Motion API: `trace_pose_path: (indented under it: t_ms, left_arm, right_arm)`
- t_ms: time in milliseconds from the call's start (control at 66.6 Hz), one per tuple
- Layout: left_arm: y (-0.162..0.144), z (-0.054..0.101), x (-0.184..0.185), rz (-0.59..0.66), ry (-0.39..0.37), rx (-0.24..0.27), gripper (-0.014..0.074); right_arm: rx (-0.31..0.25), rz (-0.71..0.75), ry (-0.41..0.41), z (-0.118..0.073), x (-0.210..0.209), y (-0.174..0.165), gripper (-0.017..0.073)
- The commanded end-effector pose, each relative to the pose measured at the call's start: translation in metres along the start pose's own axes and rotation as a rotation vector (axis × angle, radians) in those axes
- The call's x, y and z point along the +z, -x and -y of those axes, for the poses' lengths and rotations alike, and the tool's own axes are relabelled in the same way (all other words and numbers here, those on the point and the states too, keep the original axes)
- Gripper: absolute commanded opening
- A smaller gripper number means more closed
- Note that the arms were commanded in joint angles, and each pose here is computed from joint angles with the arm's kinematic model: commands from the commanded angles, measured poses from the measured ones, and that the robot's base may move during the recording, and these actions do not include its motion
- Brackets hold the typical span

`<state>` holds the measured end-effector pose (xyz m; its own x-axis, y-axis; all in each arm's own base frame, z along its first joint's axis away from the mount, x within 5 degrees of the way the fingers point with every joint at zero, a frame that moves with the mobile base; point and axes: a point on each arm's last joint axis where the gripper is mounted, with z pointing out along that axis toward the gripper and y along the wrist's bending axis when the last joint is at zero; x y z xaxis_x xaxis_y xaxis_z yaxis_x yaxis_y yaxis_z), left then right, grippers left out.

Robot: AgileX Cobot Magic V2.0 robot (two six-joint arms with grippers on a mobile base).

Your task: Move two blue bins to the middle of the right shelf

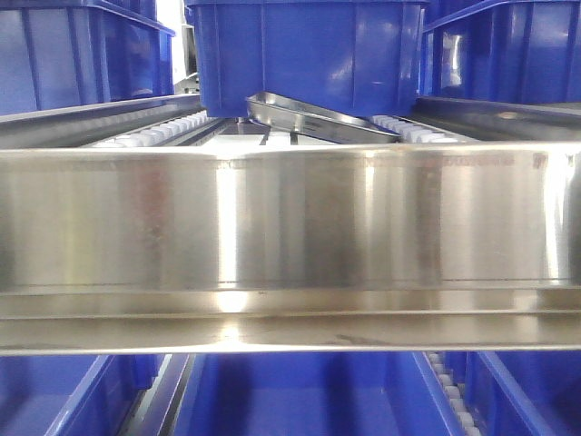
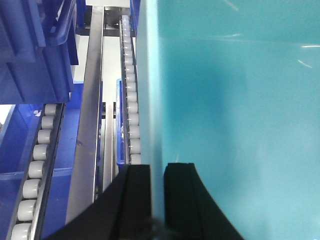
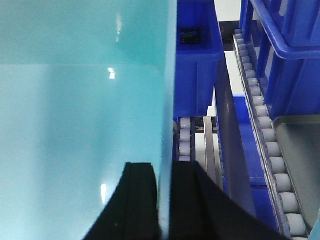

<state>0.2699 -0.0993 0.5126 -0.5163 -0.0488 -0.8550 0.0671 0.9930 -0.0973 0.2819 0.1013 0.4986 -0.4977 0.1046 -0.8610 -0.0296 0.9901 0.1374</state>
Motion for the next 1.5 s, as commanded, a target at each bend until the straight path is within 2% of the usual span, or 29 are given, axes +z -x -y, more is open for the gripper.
trace_pose_path:
  t_ms: [0,1486]
  left_arm:
    - [0.005,0.007,-0.0113,0.047,-0.074,-0.019,-0.0111]
    - [0.0037,0.0071,-0.0094,0.031,-0.068,-0.017,-0.0111]
  right_arm:
    - [-0.005,0.045,0.017,-0.0017,-0.0036,0.0048,-0.016]
    - [-0.006,0.049,0.02,-0.0028,-0.0009,0.005,-0.016]
